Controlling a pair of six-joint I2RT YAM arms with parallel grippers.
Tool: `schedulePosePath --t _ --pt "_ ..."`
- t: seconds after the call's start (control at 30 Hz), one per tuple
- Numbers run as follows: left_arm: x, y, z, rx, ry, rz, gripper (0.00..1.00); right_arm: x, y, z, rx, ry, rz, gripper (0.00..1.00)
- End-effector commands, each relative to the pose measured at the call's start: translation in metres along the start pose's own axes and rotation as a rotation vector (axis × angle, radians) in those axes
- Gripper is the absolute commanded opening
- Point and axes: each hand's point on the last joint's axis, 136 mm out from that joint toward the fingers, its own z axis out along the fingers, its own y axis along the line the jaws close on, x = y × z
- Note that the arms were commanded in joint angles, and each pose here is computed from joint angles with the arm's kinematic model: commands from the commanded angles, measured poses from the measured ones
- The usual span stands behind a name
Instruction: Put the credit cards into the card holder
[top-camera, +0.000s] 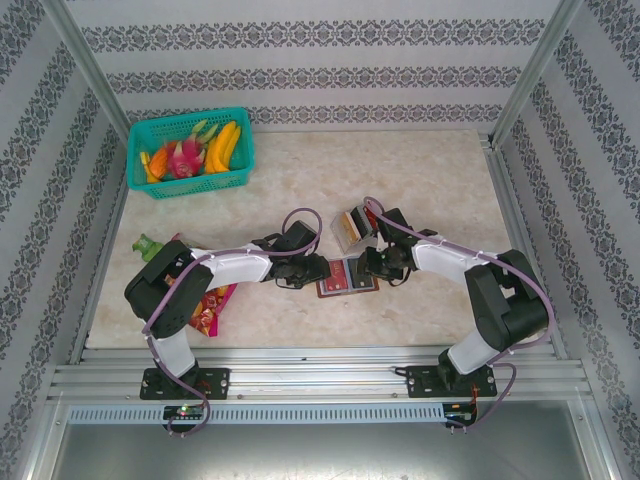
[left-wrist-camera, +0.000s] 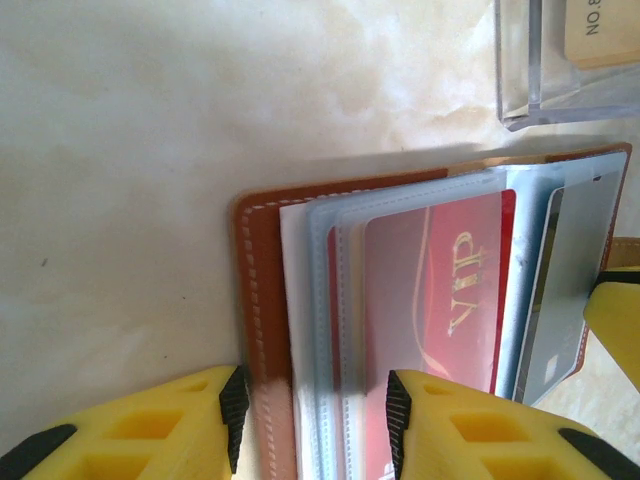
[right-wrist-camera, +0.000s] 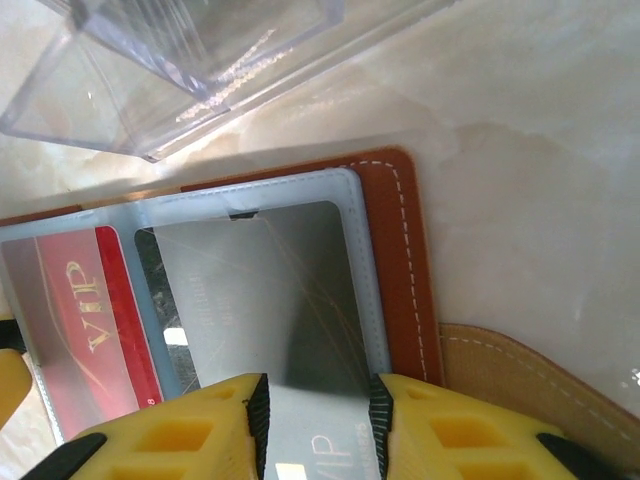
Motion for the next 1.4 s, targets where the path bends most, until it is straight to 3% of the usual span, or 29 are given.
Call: schedulePosePath --t 0.0,0.27,0.63,1.37 --pt "-0.005 0.001 0.004 -0.004 -0.002 -0.007 0.44 -0.002 -0.009 -0.011 0.072 -0.023 -0.034 0.38" --pt "-0.005 0.002 0.004 -0.005 0.001 -0.005 0.44 0.004 -0.009 0.002 0.066 0.034 -0.045 0.37" --pt "-0.005 -0.001 0.005 0.009 0.004 0.0 0.43 0.005 0.017 -0.002 -0.045 0.036 -0.047 0.21" --pt "-0.005 -0.001 0.006 0.009 0.005 -0.002 0.43 -0.001 0.046 -0.023 -0.256 0.004 0.011 0.29"
